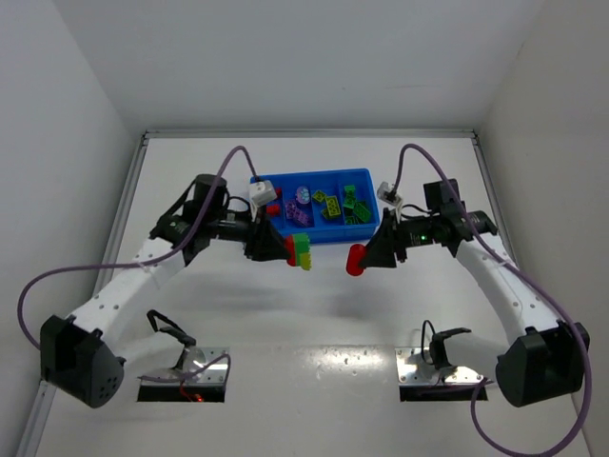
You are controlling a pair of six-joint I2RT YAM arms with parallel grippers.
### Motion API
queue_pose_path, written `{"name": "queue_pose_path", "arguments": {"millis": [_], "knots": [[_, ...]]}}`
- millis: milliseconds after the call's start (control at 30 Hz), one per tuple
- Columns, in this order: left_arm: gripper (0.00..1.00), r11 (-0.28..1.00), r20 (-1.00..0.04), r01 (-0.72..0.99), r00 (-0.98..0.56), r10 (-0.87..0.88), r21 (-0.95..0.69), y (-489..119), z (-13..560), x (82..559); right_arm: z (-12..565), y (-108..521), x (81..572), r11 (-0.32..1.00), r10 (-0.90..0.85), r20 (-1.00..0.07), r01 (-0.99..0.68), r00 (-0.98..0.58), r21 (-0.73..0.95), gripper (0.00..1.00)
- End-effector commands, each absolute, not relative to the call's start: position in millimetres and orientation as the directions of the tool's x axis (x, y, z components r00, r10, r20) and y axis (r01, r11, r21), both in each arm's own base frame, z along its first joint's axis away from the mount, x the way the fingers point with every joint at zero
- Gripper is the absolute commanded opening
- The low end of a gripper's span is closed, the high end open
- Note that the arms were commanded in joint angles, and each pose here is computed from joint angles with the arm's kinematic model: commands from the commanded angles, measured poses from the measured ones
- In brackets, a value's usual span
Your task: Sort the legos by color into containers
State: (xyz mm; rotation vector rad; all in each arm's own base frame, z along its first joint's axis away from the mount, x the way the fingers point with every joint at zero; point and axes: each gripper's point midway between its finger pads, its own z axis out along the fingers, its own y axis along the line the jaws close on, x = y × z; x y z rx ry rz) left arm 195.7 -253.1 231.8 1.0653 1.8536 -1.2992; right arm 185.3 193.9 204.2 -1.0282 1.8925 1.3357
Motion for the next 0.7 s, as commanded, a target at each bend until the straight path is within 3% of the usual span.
{"name": "queue_pose_path", "arguments": {"millis": [0,233,267,433,667], "knots": [[0.00,0.299,-0.898,0.882,-0.417,0.139,-0.364,-229,260,210,216,203,217,0.245,-0.230,-0.829,-0.855,-0.509,0.457,0.05],[0.00,0.578,-0.925,0.751,-0.379,-0.019,-0.319,-183,283,229,244,266,309,0.310,-0.221,-0.852,-0.863,-0.474,0.399,0.03],[0.00,0.613,-0.929,0.724,-0.368,-0.045,-0.316,-177,289,229,218,284,318,0.324,-0.263,-0.808,-0.838,-0.526,0.440,0.03],[0.00,0.723,-0.942,0.617,-0.299,-0.151,-0.311,-149,317,234,204,346,370,0.350,-0.287,-0.809,-0.842,-0.513,0.410,0.03],[0.00,0.768,-0.937,0.560,-0.314,-0.151,-0.312,-135,316,232,126,394,418,0.442,-0.357,-0.759,-0.814,-0.544,0.376,0.02]]}}
